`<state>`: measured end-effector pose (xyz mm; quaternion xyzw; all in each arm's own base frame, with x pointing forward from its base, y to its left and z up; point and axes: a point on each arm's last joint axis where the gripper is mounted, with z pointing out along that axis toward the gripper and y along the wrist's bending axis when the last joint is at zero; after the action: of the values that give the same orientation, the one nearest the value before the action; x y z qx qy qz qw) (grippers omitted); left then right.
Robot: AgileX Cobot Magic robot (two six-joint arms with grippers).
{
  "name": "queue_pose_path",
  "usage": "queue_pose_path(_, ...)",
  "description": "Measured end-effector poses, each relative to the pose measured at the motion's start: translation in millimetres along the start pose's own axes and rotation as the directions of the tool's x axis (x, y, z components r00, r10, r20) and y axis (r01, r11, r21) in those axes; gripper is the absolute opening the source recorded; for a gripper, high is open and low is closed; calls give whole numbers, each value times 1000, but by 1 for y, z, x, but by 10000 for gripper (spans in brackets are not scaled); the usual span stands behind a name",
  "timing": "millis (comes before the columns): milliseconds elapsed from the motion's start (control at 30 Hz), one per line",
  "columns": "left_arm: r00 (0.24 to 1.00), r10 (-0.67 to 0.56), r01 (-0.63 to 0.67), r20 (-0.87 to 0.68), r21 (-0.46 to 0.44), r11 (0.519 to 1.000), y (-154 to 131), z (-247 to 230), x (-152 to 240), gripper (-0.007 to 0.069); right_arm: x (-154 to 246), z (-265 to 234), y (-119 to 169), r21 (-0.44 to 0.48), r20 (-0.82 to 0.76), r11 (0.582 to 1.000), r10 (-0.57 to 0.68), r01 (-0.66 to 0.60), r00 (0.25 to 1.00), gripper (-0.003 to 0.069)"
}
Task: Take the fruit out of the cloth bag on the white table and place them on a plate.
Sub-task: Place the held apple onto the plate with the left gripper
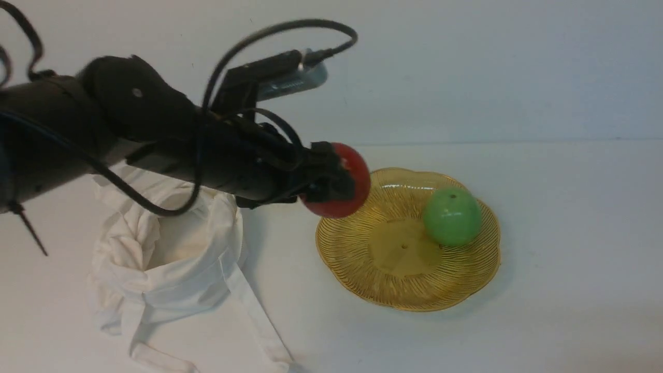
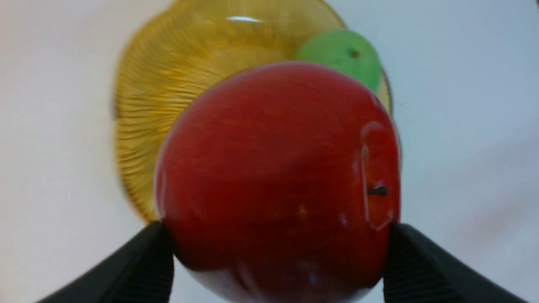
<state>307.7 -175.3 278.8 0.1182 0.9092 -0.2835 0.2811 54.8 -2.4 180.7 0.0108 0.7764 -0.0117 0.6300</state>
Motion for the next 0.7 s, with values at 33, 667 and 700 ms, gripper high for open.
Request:
queue_pose_path(33, 1000, 17, -17, -9, 10, 1000, -2, 11, 1, 580, 0, 0, 0, 0, 0, 1000, 0, 0, 1000, -15)
queue_pose_path(667, 986, 65, -66, -154, 1, 998, 15, 100, 10, 601, 0, 0, 0, 0, 0, 1000, 0, 0, 1000, -15)
queue_pose_path(700, 986, 65, -66, -153, 1, 998, 15, 100, 10, 603, 0, 0, 0, 0, 0, 1000, 0, 0, 1000, -15)
